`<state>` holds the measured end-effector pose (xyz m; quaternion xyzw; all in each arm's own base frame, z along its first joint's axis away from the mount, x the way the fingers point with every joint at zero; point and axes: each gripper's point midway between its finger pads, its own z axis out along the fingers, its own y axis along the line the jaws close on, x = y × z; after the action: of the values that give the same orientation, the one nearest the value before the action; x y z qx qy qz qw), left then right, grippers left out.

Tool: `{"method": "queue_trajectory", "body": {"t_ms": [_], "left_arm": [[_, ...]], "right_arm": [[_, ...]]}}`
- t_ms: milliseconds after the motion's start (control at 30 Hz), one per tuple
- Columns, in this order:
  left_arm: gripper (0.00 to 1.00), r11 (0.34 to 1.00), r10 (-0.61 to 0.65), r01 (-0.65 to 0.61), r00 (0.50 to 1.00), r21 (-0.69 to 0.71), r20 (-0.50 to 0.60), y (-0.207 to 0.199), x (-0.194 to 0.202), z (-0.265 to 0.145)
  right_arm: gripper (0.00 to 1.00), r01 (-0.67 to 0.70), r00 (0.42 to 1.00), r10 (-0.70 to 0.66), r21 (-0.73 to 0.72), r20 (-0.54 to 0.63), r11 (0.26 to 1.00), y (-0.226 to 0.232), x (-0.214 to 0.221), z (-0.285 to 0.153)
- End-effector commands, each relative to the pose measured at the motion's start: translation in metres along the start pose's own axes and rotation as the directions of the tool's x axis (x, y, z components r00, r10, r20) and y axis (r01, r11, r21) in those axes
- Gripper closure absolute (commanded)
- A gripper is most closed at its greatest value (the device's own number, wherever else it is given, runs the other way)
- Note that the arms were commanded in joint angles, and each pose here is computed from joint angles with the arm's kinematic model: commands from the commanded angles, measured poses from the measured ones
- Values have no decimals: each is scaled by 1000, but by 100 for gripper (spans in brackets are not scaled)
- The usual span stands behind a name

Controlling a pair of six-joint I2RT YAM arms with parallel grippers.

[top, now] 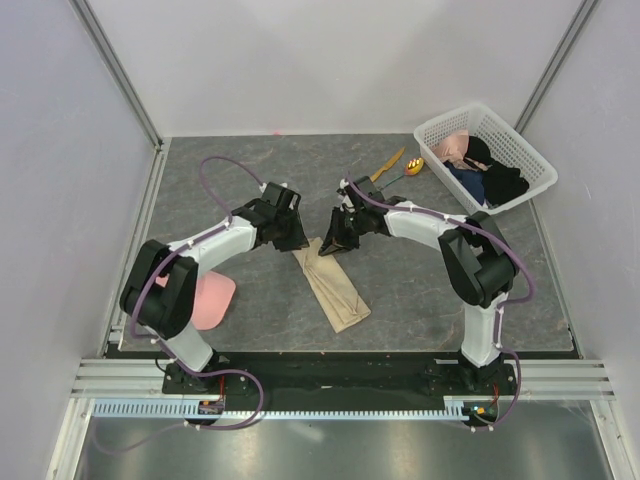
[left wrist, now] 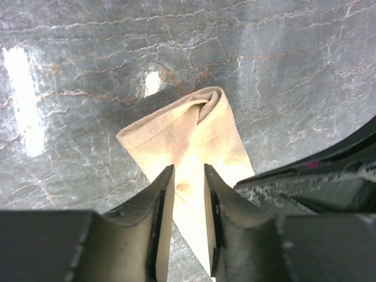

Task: Fold the napkin into a case and place the utensils inside
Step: Grasp the top corner of the smaller rectangle folded napkin from the folded napkin.

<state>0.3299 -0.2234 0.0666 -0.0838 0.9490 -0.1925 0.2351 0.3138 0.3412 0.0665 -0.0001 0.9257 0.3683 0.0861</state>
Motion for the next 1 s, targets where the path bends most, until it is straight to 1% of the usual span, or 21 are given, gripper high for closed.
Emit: {"method": "queue_trajectory", "body": {"t_ms": [0,133,367,533,667,733,767,833,867,900,933,967], "left_arm": [[64,998,58,-58,998,6,13,-7,-13,-8],[65,995,96,-96,995,-11,-20,-5,-12,4],[68,990,138,-139,990,-24,-25,-5,-15,14],[74,989,145,-147,988,-31,-50,-4,-8,21],[80,989,146,-148,987,-18,-63,-11,-5,25],[79,991,133,-134,989,-16,-60,-13,-7,22],[75,992,129,-129,991,-11,-38,-17,-14,13],[71,993,111,-112,994,-24,-24,-18,-18,2],[67,995,103,-103,995,-13,0,-23,-23,-10],[66,995,96,-96,995,-19,-7,-21,-21,-18],[65,996,90,-90,996,-15,-3,-21,-21,-24],[65,997,73,-73,997,-20,-15,-17,-15,-27]], "right_arm": [[86,12,1000,-12,3,7,1000,4,-12,4],[88,-22,1000,22,-41,19,999,12,-30,16],[94,-76,997,77,-83,1,994,14,-40,38],[95,-112,994,111,-100,-13,989,9,-37,49],[95,-131,991,129,-117,-23,985,8,-40,60],[96,-123,992,121,-126,-22,984,11,-42,57],[96,-118,993,116,-125,-23,985,12,-41,54],[95,-77,997,76,-117,-12,990,12,-38,39],[93,-78,997,75,-91,-30,993,7,-30,32],[92,-73,997,71,-75,-34,994,3,-26,26],[92,-31,999,29,-68,-30,997,2,-20,12],[87,-25,998,23,-40,-53,999,-3,-10,5]]}}
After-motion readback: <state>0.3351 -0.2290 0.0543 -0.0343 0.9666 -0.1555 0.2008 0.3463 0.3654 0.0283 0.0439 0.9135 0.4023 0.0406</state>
